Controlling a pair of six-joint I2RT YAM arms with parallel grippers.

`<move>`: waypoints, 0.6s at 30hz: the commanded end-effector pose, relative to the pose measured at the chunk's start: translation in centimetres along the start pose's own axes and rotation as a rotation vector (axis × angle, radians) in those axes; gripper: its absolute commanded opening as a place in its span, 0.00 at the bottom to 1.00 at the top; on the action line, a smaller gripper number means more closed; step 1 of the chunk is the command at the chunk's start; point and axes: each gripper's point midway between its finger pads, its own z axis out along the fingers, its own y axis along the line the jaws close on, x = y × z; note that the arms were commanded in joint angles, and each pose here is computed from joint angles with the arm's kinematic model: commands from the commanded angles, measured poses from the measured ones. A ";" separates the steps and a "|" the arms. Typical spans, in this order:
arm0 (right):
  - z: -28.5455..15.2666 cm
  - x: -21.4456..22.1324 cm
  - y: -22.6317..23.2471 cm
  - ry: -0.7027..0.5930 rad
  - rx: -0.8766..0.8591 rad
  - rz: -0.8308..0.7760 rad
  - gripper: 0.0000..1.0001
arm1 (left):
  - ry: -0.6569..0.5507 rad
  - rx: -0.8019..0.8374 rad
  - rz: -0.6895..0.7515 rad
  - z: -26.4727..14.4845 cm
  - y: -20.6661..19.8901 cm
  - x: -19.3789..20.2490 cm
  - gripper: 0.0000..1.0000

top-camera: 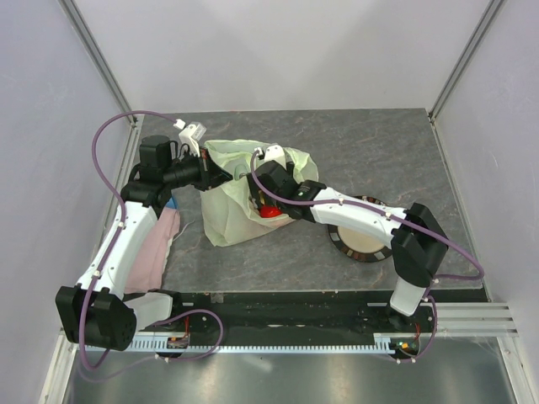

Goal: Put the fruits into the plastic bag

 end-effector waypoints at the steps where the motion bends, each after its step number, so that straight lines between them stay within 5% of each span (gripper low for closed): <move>1: -0.6 -1.3 0.6 -0.030 -0.026 0.026 0.89 | -0.017 0.031 -0.005 -0.1 -0.8 -0.7 0.02; 18: -4.8 -4.4 1.2 -0.175 -0.174 0.083 0.98 | -0.019 0.033 -0.005 -0.2 -0.9 -0.7 0.02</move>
